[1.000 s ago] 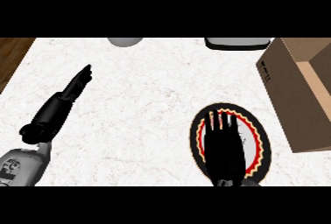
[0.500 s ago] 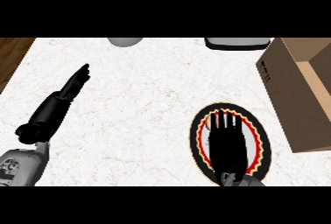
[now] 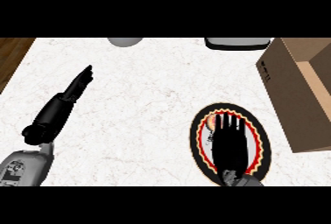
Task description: Pick the bell pepper from the plate and place it in the cardboard box
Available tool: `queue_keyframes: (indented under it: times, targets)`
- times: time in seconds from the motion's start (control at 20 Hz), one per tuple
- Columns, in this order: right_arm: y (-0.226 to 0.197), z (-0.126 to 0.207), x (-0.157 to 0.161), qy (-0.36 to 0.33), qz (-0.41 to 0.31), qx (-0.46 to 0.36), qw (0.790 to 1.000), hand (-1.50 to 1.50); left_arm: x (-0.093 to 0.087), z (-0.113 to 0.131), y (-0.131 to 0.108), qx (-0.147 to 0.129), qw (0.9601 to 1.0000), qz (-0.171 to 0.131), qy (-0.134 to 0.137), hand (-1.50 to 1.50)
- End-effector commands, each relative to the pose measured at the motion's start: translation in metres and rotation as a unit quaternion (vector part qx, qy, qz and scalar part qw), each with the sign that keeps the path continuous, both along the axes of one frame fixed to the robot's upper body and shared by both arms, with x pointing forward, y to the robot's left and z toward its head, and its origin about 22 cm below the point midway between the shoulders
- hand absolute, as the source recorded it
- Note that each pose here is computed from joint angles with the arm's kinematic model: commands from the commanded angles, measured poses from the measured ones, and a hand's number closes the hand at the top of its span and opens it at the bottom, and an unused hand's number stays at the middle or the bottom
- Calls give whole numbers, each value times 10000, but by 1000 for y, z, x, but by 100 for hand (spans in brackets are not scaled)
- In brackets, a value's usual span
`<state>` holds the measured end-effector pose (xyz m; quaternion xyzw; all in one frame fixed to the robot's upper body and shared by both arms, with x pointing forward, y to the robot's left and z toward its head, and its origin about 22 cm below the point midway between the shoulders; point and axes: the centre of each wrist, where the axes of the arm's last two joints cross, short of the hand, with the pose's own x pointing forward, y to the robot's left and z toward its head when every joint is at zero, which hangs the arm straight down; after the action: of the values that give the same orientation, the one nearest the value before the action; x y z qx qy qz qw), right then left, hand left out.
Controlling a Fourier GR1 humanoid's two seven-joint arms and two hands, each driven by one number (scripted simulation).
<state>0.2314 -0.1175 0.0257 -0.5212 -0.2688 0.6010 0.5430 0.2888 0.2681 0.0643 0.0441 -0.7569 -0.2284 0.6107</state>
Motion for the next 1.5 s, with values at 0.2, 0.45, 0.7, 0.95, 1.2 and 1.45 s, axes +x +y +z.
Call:
queue_keyframes:
  times: [0.2,0.45,0.7,0.95,1.2,1.45]
  targets:
    - [-18,-4,13,15,-246,106,9996,-150,18,-15,9,12,10000,27,-6,0]
    - [-37,-14,9,181,442,31,9989,150,3,-1,0,-43,10000,-24,-19,0]
    - [-24,-48,5,-357,1022,-70,9941,150,14,8,-9,-91,9999,-72,6,0]
    - [-38,-19,50,-647,838,331,9938,150,2,4,3,18,9999,-114,125,0]
    - [-50,33,125,-1021,-478,2463,9626,150,10,15,-11,-26,9993,-336,-179,0]
    - [-77,62,177,-1834,-402,2384,9528,150,17,14,-21,33,9994,-332,-130,0]
